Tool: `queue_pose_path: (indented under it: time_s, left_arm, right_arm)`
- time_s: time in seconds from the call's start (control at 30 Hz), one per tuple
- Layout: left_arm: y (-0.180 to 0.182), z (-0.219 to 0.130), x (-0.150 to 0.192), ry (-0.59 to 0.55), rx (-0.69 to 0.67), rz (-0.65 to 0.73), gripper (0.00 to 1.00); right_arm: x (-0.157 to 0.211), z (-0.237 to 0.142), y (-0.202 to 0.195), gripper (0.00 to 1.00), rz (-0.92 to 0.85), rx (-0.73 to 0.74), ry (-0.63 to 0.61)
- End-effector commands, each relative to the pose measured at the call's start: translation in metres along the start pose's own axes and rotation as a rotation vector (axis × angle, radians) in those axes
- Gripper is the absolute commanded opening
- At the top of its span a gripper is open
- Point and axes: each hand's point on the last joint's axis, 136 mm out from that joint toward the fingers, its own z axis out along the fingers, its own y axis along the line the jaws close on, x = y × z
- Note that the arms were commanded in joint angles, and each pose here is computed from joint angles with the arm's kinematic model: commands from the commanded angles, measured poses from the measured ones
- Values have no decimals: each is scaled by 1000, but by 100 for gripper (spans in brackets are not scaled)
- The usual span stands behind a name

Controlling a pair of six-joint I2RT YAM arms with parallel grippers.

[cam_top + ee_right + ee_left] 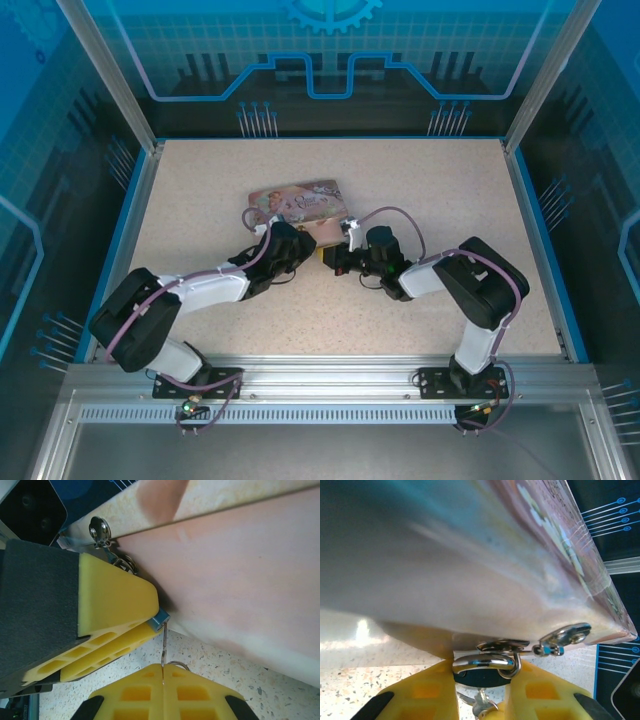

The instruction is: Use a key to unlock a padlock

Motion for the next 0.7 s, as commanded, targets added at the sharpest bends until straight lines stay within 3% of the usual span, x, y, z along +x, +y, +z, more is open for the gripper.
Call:
queue_pose_path:
  time_s: [0.0,0.33,0.67]
  left_arm:
    - [-58,-16,-13,-13,182,-36,0]
    - [-69,-25,-15,15,210,-57,0]
    - [-79,-29,-13,97,241,-102,0]
  right_arm:
    - [-2,-2,-2,0,-7,-17,-24]
    - [5,-23,-9,0,-48,0,-5]
    - [-11,-42,11,0,-83,-110,-56]
